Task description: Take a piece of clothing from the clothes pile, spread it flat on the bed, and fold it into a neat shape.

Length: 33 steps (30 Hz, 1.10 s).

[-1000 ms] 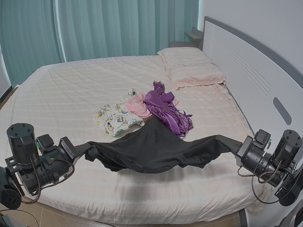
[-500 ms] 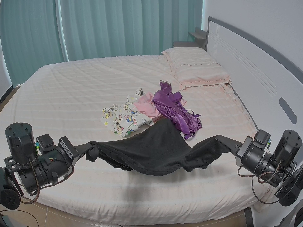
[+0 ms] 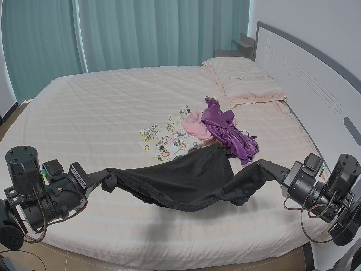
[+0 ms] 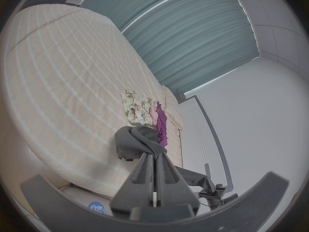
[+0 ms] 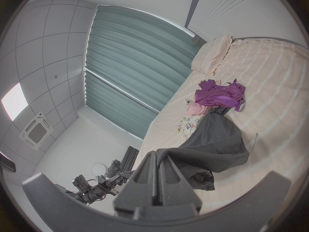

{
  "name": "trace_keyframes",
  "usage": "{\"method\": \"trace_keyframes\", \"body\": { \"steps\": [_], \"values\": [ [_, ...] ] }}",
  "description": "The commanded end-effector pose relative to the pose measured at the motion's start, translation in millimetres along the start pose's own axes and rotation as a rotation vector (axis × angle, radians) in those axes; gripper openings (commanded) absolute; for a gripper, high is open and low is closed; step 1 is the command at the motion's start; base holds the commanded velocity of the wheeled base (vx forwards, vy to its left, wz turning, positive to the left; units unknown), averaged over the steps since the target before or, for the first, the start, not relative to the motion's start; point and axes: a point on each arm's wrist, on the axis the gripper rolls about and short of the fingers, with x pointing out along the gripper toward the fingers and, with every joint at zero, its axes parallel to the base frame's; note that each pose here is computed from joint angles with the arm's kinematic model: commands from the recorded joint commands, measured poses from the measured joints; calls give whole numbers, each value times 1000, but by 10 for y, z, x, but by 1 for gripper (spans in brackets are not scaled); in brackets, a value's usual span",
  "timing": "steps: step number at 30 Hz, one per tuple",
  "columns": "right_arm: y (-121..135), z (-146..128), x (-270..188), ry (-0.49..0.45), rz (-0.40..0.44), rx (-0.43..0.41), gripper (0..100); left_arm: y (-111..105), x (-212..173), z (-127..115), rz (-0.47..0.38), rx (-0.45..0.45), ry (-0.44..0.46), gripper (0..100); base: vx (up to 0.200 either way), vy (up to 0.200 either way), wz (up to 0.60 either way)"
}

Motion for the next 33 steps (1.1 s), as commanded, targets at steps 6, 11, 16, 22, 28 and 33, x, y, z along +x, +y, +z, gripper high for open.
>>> {"method": "trace_keyframes", "body": {
  "steps": [6,11,16,22,28,33],
  "values": [
    [14,9,3,-16,6,-2,0,2,2,3,1,0,-1,0,0,200,0],
    [16,6,3,-15,7,-2,0,0,-2,4,0,1,-2,0,0,200,0],
    [18,8,6,-16,8,-2,0,8,0,-4,3,3,2,0,0,200,0],
    [20,5,6,-15,9,-1,0,8,0,-4,3,5,2,0,0,200,0],
    [33,-7,6,-9,15,-2,0,8,-7,-5,2,5,1,0,0,200,0],
    [35,-10,6,-8,16,-2,0,-7,-39,3,-12,5,-3,0,0,200,0]
  ]
}}
